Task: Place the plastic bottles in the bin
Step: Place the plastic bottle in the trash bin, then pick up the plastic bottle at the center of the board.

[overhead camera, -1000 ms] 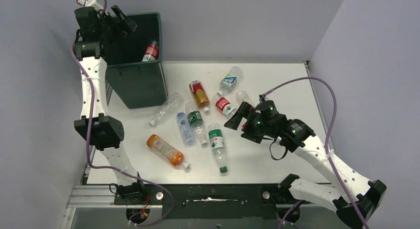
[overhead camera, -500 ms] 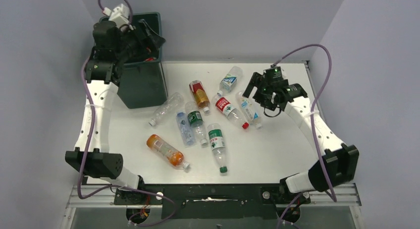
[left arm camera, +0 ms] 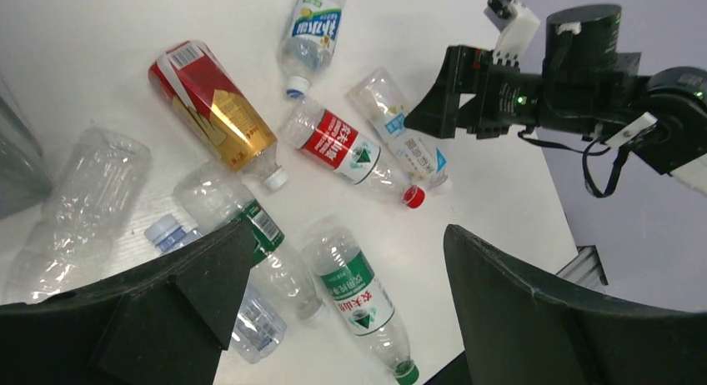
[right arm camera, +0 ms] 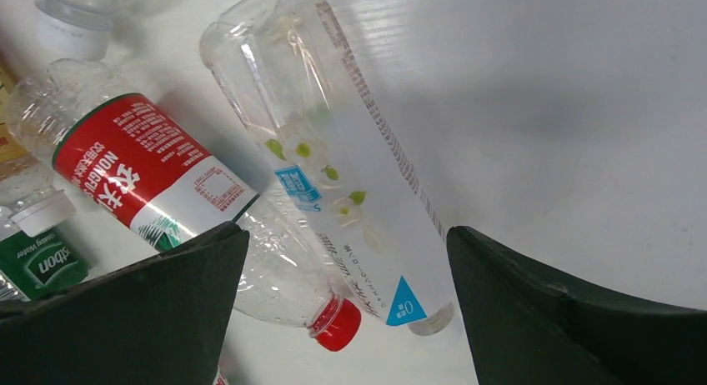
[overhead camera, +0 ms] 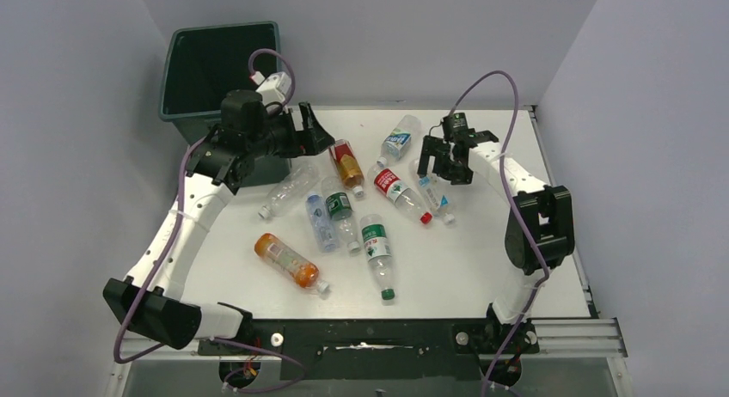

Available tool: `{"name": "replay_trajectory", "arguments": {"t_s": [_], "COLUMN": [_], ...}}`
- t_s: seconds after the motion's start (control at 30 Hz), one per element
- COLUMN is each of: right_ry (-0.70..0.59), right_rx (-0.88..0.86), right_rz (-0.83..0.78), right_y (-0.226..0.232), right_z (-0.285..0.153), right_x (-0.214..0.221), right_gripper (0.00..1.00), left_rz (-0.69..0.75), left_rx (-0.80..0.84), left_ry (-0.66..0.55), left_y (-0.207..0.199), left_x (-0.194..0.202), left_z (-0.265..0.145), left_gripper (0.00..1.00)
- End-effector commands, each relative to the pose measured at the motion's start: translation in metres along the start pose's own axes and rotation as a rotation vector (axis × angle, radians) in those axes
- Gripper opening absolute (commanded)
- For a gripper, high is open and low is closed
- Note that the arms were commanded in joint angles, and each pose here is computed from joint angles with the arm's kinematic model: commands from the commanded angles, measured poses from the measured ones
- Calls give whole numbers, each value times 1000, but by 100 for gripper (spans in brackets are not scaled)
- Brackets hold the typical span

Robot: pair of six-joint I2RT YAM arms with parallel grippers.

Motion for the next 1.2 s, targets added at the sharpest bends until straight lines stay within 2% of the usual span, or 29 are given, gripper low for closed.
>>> {"name": "replay_trajectory", "arguments": {"t_s": [0.0, 0.2, 0.37, 0.5, 0.77, 0.87, 1.0, 1.17], "right_ry": [-140, -130, -80, -87, -99, -132, -175, -247], "right_rx": [-67, -122, -70, -70, -72, -67, -52, -47], "right_rz": [-89, -129, -136, -129, -122, -92, -51, -17], "right_y": [5, 11, 8, 4, -4, -15, -34, -52], "right_z": [-11, 11, 33, 41, 38, 24, 0, -39], "right_x": [-27, -30, -35, -41, -46, -49, -53, -52], "right_gripper": [95, 96, 97, 95, 66, 60, 53, 50], "left_rz": [47, 70, 79, 68, 34, 58, 54, 18], "left_rx": [52, 31, 11, -7, 40, 70, 108, 181], "left_ry": [-3, 34, 53, 47, 64, 138, 164, 207], "left_y": [-12, -16, -11, -8, -8, -9, -11, -17], "left_x": [6, 14, 22, 28, 43, 48, 52, 66], "left_z": [-9, -11, -21, -31, -45, -44, -43, -32], "left_gripper": [85, 85, 85, 85, 85, 85, 85, 85]}}
Point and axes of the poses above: each gripper's point midway between its finger pads, its own z axis out along the fingers, its own y axis along the line the jaws close on, x = y × z, the point moved 9 cm from there along -z, back along the fingers, and after that the axes turned 15 degrees about -z, right-handed, at the moved point
